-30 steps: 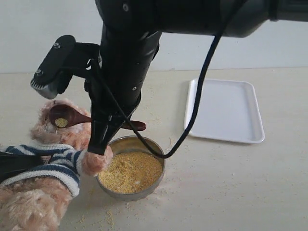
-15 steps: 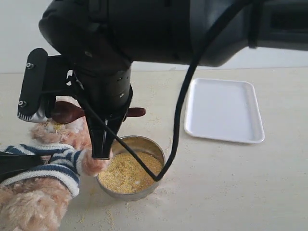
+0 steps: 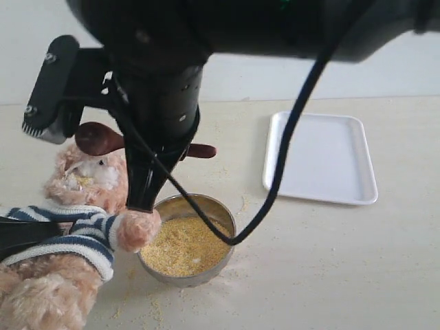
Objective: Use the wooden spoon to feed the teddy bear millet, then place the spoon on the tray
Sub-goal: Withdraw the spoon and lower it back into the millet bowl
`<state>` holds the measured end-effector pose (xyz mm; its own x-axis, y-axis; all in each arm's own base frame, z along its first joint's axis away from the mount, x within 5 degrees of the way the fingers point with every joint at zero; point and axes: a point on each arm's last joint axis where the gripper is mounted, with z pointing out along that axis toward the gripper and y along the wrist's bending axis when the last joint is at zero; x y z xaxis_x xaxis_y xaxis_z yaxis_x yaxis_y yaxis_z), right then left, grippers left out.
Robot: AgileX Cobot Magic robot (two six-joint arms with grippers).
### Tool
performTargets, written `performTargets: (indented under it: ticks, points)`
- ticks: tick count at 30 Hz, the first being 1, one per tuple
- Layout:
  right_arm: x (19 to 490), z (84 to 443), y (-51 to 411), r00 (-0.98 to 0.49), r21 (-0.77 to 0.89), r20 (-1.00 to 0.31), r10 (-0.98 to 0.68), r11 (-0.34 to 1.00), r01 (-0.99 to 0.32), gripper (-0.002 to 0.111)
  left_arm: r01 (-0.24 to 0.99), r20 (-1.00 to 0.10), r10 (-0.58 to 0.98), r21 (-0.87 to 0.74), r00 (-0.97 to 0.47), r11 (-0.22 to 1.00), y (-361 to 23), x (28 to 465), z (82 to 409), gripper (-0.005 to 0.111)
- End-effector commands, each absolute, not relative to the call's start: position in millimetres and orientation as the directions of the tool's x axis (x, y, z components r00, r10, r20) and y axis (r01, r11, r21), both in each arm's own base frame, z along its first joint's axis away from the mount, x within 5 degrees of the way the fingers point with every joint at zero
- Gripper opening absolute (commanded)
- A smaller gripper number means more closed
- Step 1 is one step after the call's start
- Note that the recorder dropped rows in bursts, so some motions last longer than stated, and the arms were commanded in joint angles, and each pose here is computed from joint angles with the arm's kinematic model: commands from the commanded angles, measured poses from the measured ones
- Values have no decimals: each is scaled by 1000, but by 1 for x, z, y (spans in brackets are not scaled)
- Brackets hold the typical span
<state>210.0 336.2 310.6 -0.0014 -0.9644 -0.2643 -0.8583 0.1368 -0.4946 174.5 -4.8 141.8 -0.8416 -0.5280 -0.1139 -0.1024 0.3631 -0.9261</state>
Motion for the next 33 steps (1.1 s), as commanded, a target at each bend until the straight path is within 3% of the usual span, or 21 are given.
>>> performTargets:
  ticks: [1,3,9,15,23,26,29,33]
  points:
    - [219,325,305,-134,-387,-255,-958,228,-893,0,-82,-120,-556,-943,-823,324,-5,176,147,5]
    - [230,319,290,-186,-280,-209,-960,240,-930,0,-87,-118,-580,-946,-806,313,-4,178,148,5]
    - [255,312,268,-314,-88,-271,-910,348,-933,0,-82,-133,-607,-946,-784,314,-1,182,149,5]
    - [258,307,269,-305,-94,-255,-918,338,-937,0,-112,-157,-655,-930,-739,349,4,186,145,5]
    - [271,263,282,-330,-111,-126,-936,344,-932,0,-98,-171,-649,-929,-741,358,4,186,145,5]
    - [258,250,300,-274,-105,-92,-957,283,-953,0,-98,-171,-649,-929,-741,358,4,186,145,5]
    - [251,238,311,-215,-190,-21,-976,215,-958,0,-99,-171,-649,-929,-741,358,4,186,145,5]
    - [254,237,311,-259,-252,-4,-966,252,-934,0,-97,-171,-649,-929,-742,357,4,186,146,5]
